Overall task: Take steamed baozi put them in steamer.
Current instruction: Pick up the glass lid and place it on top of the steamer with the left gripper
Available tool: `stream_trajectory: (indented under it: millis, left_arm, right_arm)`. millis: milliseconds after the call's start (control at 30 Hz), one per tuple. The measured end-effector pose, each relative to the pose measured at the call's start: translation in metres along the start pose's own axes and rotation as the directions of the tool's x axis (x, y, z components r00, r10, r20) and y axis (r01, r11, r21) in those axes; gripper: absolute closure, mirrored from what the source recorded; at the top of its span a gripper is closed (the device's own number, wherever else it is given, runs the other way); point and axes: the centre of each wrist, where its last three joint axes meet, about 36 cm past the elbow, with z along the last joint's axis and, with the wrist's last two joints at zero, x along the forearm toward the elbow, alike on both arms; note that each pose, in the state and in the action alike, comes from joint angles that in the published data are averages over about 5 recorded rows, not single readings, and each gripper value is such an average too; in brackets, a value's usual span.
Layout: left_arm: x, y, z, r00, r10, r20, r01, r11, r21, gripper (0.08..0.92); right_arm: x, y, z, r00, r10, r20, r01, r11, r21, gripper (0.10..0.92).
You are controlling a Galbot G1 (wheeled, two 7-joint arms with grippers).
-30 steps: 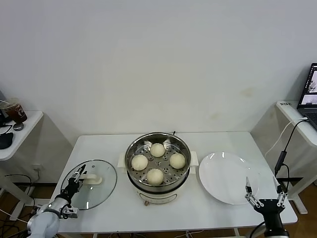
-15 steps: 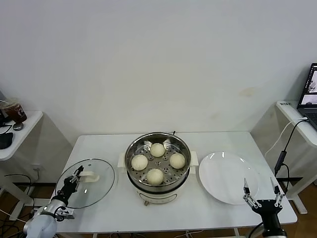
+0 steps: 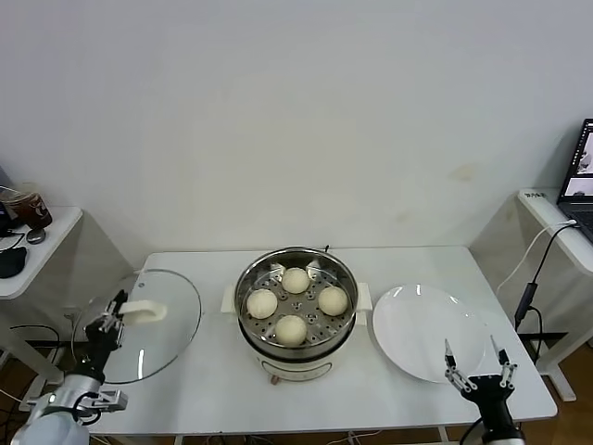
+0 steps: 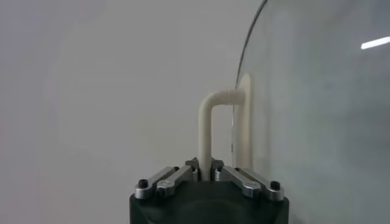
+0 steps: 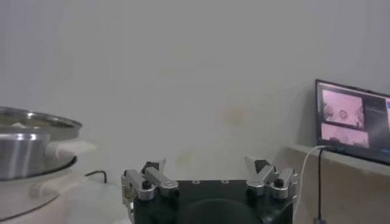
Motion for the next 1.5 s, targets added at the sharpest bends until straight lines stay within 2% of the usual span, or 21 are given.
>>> stream_trajectory:
  millis: [200,433,767,1000,1200,1500]
  left_arm:
    - [-0.006,0.052,-0.047,0.9997,-0.015,-0.021,0.016,0.996,0.082,0.832]
    - [-0.019,0.072,-0.107,1.0000,0.005,0.009,-0.006,0.986,0.164,0.832]
    - [-0.042,0.074,-0.195,0.9940,0.060,0.091,-0.073,0.986,0.149,0.832]
    - [-0.058,0.070,-0.249,0.9866,0.070,0.147,-0.082,0.993,0.080,0.832]
    - [-0.068,0.064,-0.278,0.9840,0.072,0.163,-0.080,0.996,0.044,0.832]
    - [-0.076,0.047,-0.298,0.9829,0.094,0.158,-0.096,0.995,0.004,0.832]
  right_arm:
    - [-0.002,0.011,0.012,0.999,-0.034,-0.036,0.034,0.999,-0.017,0.200]
    - [-0.005,0.034,0.025,0.990,-0.099,-0.096,0.095,0.994,-0.044,0.200]
    - [-0.009,0.064,0.038,0.975,-0.161,-0.152,0.153,0.986,-0.057,0.200]
    - [-0.008,0.072,0.042,0.970,-0.180,-0.166,0.173,0.983,-0.055,0.200]
    - [-0.008,0.074,0.043,0.968,-0.189,-0.167,0.182,0.982,-0.054,0.200]
    - [-0.007,0.076,0.045,0.965,-0.203,-0.168,0.197,0.979,-0.050,0.200]
